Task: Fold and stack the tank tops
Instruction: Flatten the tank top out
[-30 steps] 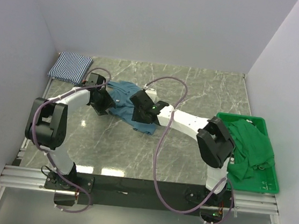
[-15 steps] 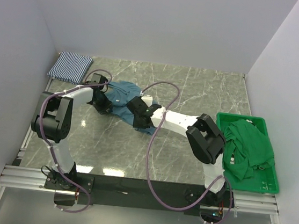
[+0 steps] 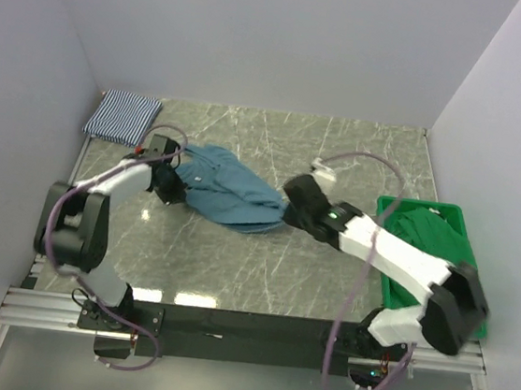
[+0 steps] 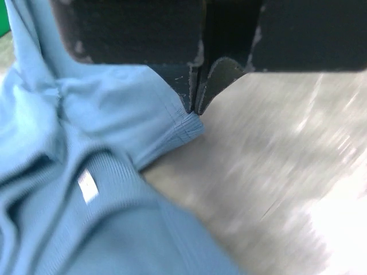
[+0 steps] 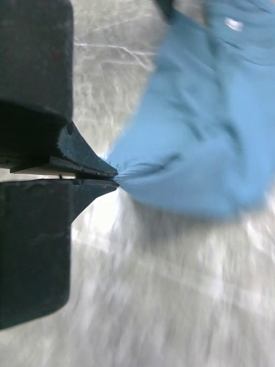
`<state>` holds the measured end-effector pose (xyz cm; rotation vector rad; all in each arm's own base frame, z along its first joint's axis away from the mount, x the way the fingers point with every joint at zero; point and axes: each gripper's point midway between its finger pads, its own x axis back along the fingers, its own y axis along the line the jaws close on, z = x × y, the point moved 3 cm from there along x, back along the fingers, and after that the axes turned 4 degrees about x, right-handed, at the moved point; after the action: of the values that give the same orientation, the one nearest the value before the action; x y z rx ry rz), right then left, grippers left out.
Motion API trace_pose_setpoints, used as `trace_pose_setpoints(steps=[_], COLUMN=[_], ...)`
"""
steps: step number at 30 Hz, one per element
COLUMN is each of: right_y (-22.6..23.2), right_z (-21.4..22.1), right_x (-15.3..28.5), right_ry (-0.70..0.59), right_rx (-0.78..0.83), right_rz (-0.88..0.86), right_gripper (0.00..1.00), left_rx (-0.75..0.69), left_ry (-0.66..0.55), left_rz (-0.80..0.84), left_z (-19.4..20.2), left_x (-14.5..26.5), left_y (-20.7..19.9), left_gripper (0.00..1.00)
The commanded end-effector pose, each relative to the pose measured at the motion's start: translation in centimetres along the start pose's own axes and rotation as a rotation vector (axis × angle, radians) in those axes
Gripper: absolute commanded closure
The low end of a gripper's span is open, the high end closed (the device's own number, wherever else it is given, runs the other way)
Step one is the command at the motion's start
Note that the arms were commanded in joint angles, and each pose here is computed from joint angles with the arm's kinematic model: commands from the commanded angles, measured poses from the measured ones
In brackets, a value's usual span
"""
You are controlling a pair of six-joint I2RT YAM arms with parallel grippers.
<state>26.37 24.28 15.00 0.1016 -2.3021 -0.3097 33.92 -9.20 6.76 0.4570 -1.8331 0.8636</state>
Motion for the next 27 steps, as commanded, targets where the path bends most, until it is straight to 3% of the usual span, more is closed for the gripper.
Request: trace_pose_setpoints(steps=[1,6,10,13,22,27], right_y=[-4.6,-10.3,-11.4,-11.5,-7.3,-5.8], right_z=[0.7,6.9,9.7,9.3,8.8,10.2], right_x=[1.7,1.8,2.1,2.6,4.4,5.1], right_ry=[-0.045,0.038,0.092,0.071,0.083,0.104], right_rx=[-0.107,-0.18,-0.216,-0.205,-0.044,0.119], right_rz=[0.056,0.119,0.071,0.058,-0.066,0.019], right_gripper=[1.0,0.99,0.64,0.56,0.56,0.58], left_rx=[-0.013,0.013,-0.012,-0.043,-0.083,-0.091], left_ry=[-0.06,-0.026,0.065,0.089,0.107,0.107], left_rz=[0.028,0.063,0.136,0.134,0.131,0.118], left_z=[0.4,3.3,5.9,6.6,6.9,6.8], left_x=[3.8,5.1,5.6,5.7,5.6,5.5], left_y=[1.9,4.7,5.4,6.0,6.1,6.2], left_gripper=[1.0,1.0,0.99,0.99,0.99,0.99])
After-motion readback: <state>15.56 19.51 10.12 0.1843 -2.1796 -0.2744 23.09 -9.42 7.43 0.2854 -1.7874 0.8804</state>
